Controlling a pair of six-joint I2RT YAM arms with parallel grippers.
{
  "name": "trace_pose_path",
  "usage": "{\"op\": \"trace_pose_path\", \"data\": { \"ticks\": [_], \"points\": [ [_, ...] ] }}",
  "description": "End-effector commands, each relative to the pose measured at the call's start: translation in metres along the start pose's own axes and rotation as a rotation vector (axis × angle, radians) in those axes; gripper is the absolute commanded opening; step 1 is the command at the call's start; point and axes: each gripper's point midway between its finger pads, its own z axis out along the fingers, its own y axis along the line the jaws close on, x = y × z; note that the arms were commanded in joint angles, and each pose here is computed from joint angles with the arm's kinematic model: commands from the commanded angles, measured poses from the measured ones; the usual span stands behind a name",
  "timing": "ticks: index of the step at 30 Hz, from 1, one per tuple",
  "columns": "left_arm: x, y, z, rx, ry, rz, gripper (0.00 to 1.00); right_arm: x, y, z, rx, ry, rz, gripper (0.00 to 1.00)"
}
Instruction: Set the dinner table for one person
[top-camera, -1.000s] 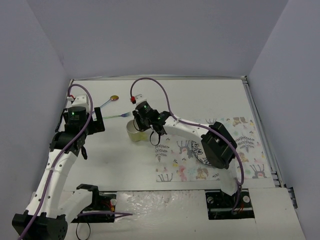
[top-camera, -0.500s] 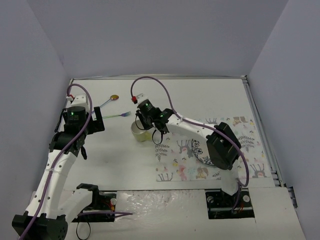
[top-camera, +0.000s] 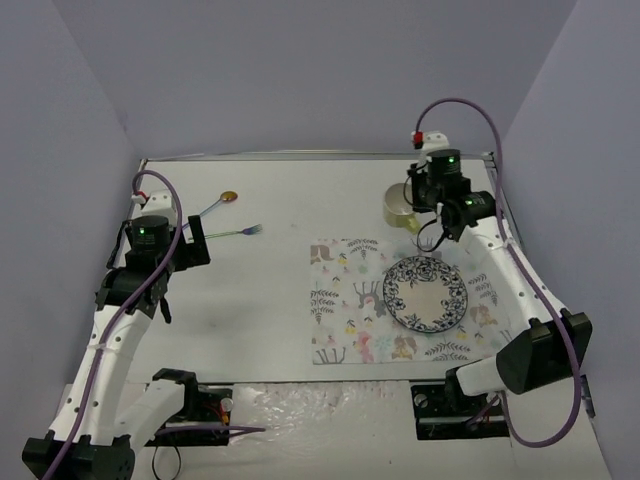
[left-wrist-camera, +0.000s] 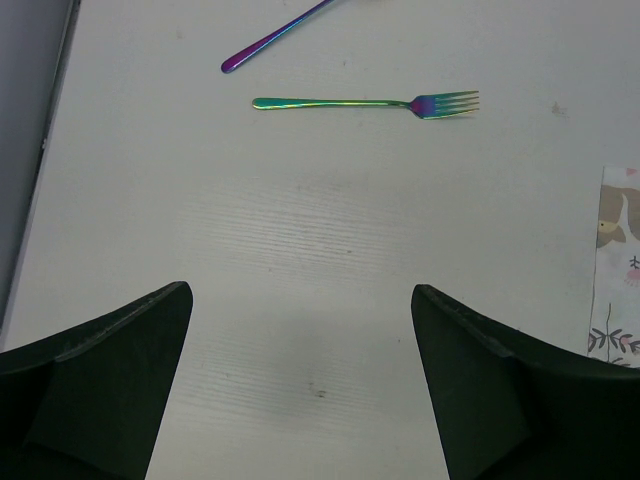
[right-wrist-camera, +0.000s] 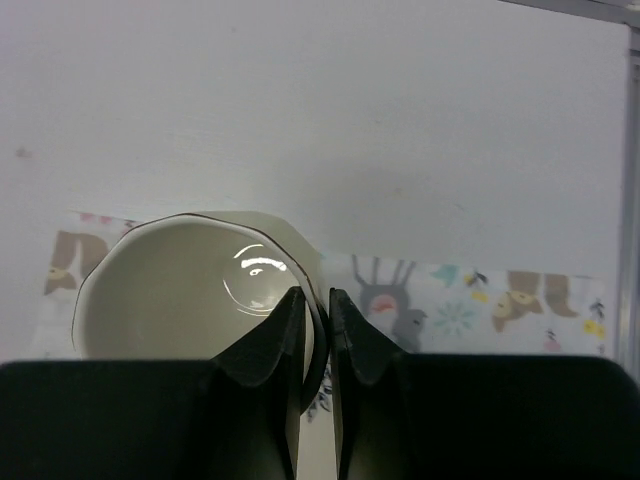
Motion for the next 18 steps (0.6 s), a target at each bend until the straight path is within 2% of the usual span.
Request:
{"op": "trace_pose_path", "data": {
  "ticks": [1,4,9,18],
  "points": [
    [-0.014,-0.004,-0.003,0.027,-0.054,-0.004,0.89,-0.017,-0.072,-0.024,0.046,-0.066,-0.038,0.0],
    [-0.013,-0.004,-0.004,0.03,-0.055,-0.003,0.89,-0.011,-0.12,-0.031,0.074,-0.058,-0.018,0.0],
    [-0.013,-0.009,-0.005,0.057,-0.058,-0.009,0.89,0.009,-0.168,-0.026,0.136,-0.009,-0.025,0.0],
    [-0.012,-0.014,-0.009,0.074,-0.069,0.008,0.89,0.049,-0.222,0.002,0.141,0.103,-0.042,0.0]
  ]
}}
